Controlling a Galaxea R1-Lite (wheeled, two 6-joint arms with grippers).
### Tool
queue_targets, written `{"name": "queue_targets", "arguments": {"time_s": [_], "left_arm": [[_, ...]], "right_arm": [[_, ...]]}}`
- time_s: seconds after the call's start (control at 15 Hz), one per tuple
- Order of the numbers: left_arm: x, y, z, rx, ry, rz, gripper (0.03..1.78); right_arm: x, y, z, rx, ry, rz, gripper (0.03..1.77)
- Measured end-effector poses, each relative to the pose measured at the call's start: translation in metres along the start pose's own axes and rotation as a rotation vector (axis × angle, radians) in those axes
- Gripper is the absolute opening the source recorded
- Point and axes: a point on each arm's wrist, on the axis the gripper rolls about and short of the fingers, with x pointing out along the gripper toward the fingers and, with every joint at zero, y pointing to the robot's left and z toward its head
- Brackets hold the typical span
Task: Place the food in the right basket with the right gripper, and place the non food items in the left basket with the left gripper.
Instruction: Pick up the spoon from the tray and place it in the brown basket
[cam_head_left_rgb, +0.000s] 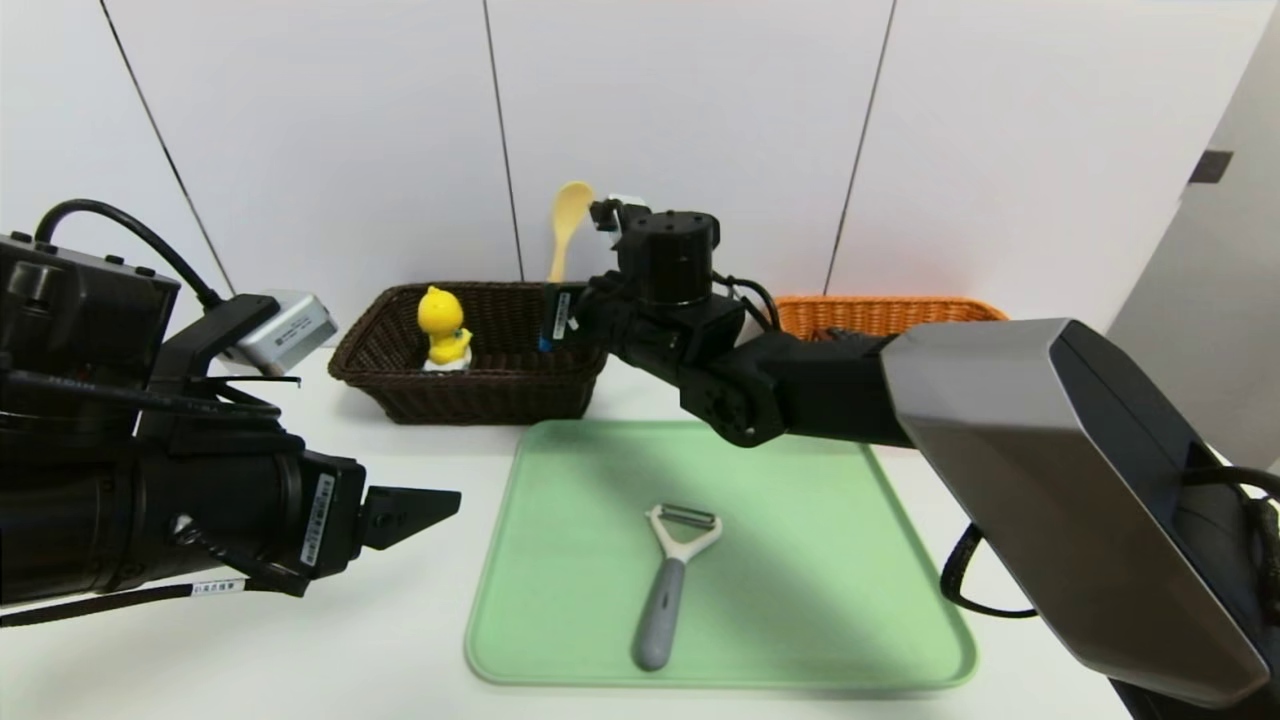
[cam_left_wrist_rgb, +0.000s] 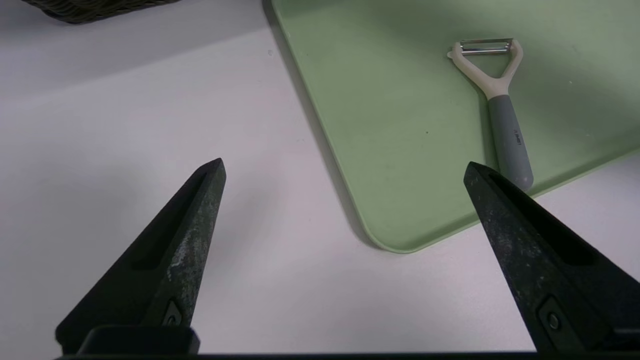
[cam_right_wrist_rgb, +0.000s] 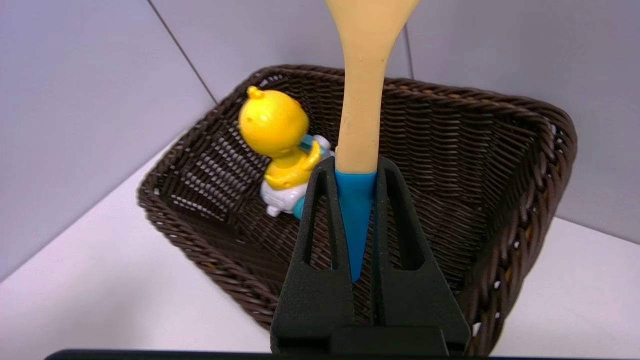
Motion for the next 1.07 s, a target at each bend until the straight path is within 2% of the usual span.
{"name": "queue_targets", "arguments": {"time_s": [0.33,0.53,0.67,0.93,1.07], "left_arm": [[0.001,0.0,-0.003,0.001,0.014,0.0,1.69],[0.002,0.0,-0.003,0.001,0.014,-0.001,1.69],[0.002,-0.001,-0.004,0.006,0.016,-0.008,1.69],[0.003,-0.004,-0.002,0.017,0.01,-0.018,1.69],[0.002,-0.006,0.007,0.019,-0.04,-0.026,1.69]], "right_arm": [[0.007,-0.011,-0.012,-0.02,-0.016,-0.015,0.15],[0.008,-0.016,-0.014,-0.022,-0.016,-0.025,0.62],[0.008,-0.016,-0.013,-0.027,-0.017,-0.025,0.87],[0.006,-0.019,-0.007,-0.029,-0.031,-0.034,1.21],[-0.001,-0.014,0.01,-0.029,-0.061,-0.038,1.32]]}}
